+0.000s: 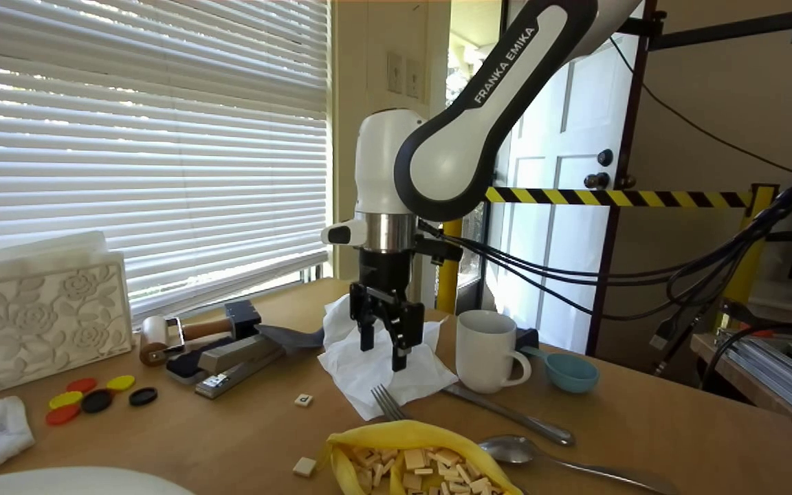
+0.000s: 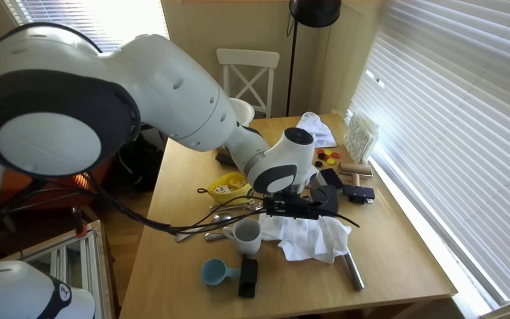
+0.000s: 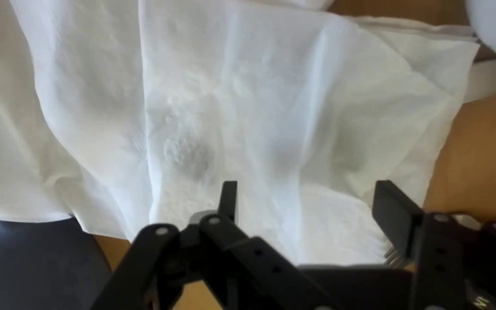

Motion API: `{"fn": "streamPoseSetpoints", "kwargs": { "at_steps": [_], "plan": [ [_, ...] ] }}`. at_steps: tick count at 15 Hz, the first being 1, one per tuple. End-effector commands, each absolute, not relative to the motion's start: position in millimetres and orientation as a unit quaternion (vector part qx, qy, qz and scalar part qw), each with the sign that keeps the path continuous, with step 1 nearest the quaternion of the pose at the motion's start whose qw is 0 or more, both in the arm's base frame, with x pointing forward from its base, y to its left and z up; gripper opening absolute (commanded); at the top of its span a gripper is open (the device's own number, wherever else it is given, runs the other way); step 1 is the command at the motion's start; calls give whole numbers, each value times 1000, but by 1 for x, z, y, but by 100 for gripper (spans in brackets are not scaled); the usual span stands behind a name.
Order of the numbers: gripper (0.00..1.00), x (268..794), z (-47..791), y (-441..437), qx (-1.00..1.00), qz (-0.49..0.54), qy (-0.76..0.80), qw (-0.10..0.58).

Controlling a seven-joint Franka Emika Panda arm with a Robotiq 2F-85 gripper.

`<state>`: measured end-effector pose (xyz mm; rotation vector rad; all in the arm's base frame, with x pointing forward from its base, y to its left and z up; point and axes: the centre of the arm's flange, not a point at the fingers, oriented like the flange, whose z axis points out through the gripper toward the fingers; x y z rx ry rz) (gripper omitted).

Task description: Pick up the paper towel, wipe the rim of the mug and put the paper towel down

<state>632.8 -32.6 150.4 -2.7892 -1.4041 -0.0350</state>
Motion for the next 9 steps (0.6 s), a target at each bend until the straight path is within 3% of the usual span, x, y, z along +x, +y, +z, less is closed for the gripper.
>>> {"fn": "streamPoseSetpoints", "kwargs": {
  "at_steps": [1,3,5,9],
  "plan": [
    [72,641,141,-36,-885,-4,-466,1],
    [64,641,139,-37,-883,-1,-470,-1],
    [45,641,137,-37,-882,2,-472,-2],
    [18,639,148,-37,-883,-5,-468,0]
  ]
}}
